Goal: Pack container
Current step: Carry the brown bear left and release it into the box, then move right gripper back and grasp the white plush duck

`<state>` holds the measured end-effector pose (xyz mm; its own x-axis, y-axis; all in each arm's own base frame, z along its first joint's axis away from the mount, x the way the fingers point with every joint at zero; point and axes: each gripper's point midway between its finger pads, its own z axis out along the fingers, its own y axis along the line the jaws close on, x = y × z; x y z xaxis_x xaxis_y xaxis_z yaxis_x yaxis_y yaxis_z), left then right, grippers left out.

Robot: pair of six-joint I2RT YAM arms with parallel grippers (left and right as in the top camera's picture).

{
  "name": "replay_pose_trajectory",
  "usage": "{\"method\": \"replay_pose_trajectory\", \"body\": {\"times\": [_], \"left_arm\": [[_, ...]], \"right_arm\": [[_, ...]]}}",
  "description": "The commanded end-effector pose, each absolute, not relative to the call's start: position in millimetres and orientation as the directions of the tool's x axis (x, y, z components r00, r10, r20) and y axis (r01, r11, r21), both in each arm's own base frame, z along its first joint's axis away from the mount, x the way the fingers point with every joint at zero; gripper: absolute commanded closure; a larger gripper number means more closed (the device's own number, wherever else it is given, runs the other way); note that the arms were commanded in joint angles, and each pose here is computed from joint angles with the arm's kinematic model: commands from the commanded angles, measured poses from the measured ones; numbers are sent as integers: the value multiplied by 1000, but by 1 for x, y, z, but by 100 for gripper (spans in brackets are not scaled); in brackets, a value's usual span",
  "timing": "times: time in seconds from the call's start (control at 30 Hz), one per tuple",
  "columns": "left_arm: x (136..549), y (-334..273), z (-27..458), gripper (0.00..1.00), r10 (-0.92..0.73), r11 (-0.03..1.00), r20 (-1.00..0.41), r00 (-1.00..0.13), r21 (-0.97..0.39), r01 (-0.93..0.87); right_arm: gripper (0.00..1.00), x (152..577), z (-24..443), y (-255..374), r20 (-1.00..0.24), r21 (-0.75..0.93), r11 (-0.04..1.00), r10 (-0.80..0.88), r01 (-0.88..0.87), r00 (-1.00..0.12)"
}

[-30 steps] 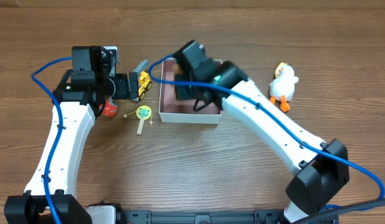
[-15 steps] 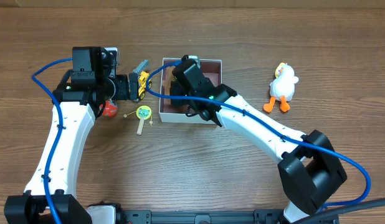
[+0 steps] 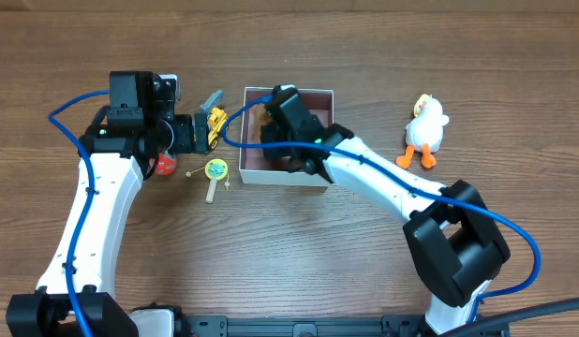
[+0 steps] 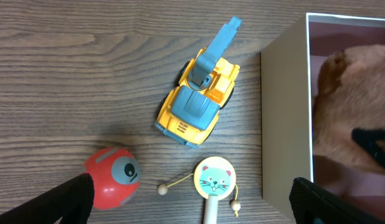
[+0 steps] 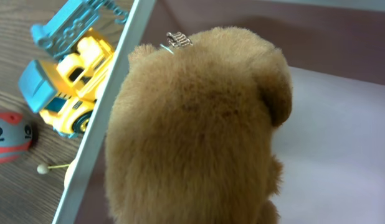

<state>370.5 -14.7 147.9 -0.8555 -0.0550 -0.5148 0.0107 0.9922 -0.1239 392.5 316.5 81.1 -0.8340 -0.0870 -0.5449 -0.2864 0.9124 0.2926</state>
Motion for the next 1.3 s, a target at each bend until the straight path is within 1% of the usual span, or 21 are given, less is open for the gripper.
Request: {"method": "replay_pose_trajectory", "body": {"times": [0.0, 0.03, 0.07, 0.27, 0.47, 0.5, 0.53, 0.57, 0.6, 0.63, 0.9, 1.0, 1.07, 1.17, 1.23, 1.27], "left_arm": [[377, -13, 157, 0, -52, 992, -536, -843, -127, 20], [377, -13, 157, 0, -52, 992, -536, -843, -127, 20], [377, -13, 157, 0, -51, 992, -536, -843, -126, 20], [376, -13, 157, 0, -52, 992, -535, -843, -127, 20], [377, -13, 157, 0, -52, 992, -536, -843, -127, 20], [376, -13, 157, 0, -52, 992, -535, -843, -128, 20], [376, -13, 157, 0, -54, 992, -535, -843, -129, 18], [376, -13, 156, 0, -63, 991, -534, -843, -133, 10], [376, -13, 156, 0, -74, 990, -532, -843, -139, 1], [376, -13, 156, 0, -83, 990, -531, -843, -144, -7], [374, -13, 155, 0, -96, 988, -521, -848, -151, -20], [373, -13, 154, 0, -97, 988, -514, -853, -151, -21], [373, -13, 154, 0, -96, 988, -514, -852, -150, -21], [373, -13, 154, 0, -96, 988, -514, -852, -151, -21], [373, -13, 154, 0, -97, 988, -514, -853, -151, -21], [373, -13, 154, 0, -96, 988, -514, -853, -150, -21]], "right_arm": [[90, 402, 89, 316, -553, 342, 889, -71, -304, -830], [83, 403, 91, 320, -562, 354, 881, -67, -313, -824], [82, 406, 93, 322, -573, 357, 879, -62, -317, -817], [82, 411, 99, 326, -596, 372, 871, -43, -323, -802], [81, 407, 96, 327, -586, 368, 871, -53, -324, -808], [64, 406, 95, 328, -582, 369, 870, -57, -326, -811], [37, 405, 94, 328, -580, 368, 871, -59, -326, -812], [22, 405, 94, 328, -581, 367, 871, -59, -327, -812], [13, 406, 95, 328, -584, 366, 871, -58, -326, -810], [0, 407, 95, 329, -587, 368, 870, -56, -328, -808], [0, 408, 100, 329, -599, 366, 869, -54, -333, -799], [0, 416, 126, 321, -661, 327, 870, -68, -369, -747], [0, 417, 143, 317, -682, 319, 869, -67, -378, -728], [0, 418, 165, 306, -691, 317, 873, -54, -370, -721], [0, 417, 168, 296, -680, 314, 882, -50, -352, -731], [6, 416, 167, 288, -666, 310, 890, -49, -336, -744]]}}
